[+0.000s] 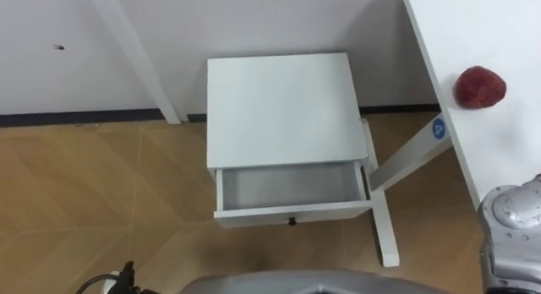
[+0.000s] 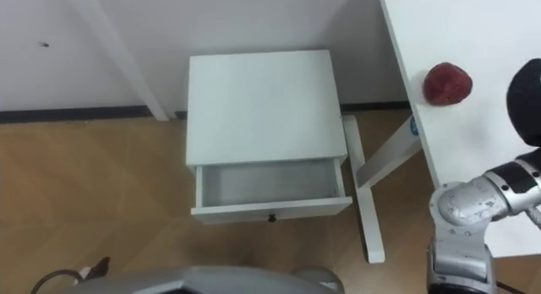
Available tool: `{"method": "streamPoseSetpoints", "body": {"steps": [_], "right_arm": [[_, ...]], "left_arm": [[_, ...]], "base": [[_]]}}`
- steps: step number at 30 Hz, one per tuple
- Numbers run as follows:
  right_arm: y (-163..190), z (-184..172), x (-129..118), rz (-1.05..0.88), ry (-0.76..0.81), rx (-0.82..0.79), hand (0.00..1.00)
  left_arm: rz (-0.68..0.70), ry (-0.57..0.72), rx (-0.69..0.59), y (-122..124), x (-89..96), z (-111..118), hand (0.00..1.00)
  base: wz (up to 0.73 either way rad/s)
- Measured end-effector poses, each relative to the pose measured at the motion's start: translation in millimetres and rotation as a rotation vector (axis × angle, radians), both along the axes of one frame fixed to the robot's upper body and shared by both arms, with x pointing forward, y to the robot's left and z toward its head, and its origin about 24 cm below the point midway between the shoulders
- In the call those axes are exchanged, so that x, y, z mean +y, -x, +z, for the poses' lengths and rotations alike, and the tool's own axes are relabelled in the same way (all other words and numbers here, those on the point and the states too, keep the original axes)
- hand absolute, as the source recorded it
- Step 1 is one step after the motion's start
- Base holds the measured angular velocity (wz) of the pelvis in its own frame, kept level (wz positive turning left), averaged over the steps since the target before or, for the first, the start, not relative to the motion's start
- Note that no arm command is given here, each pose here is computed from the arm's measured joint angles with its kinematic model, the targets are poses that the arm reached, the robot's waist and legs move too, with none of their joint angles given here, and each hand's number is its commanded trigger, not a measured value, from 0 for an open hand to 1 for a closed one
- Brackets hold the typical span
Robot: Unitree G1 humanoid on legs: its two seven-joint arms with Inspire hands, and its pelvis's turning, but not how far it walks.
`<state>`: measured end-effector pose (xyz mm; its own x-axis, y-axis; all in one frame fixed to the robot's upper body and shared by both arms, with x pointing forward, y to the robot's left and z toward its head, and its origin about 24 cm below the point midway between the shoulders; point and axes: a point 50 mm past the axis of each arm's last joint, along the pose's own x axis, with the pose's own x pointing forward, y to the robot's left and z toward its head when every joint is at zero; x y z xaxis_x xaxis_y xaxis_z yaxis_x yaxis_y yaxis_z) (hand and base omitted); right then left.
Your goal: Put apple and close drawer
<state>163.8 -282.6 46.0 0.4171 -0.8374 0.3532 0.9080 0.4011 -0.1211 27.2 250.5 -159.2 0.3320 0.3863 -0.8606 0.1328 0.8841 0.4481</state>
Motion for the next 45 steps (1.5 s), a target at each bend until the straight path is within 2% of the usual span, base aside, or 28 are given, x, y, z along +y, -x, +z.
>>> {"method": "streamPoseSetpoints", "body": {"steps": [15, 30, 45], "right_arm": [[-12.1, -20.9, 11.2, 0.291, -0.086, 0.207, 0.00], [-11.1, -37.6, 10.1, 0.342, -0.132, 0.319, 0.00], [-23.8, -38.6, 5.9, 0.374, -0.211, 0.291, 0.00]], "left_arm": [[0.003, -0.005, -0.010, -1.4, 0.6, 0.8, 0.00], [0.014, -0.005, 0.037, 6.8, 0.6, -0.8, 0.00], [0.022, 0.020, 0.070, 12.1, 2.1, -1.4, 0.00]], "base": [[0.00], [0.00], [0.00]]}}
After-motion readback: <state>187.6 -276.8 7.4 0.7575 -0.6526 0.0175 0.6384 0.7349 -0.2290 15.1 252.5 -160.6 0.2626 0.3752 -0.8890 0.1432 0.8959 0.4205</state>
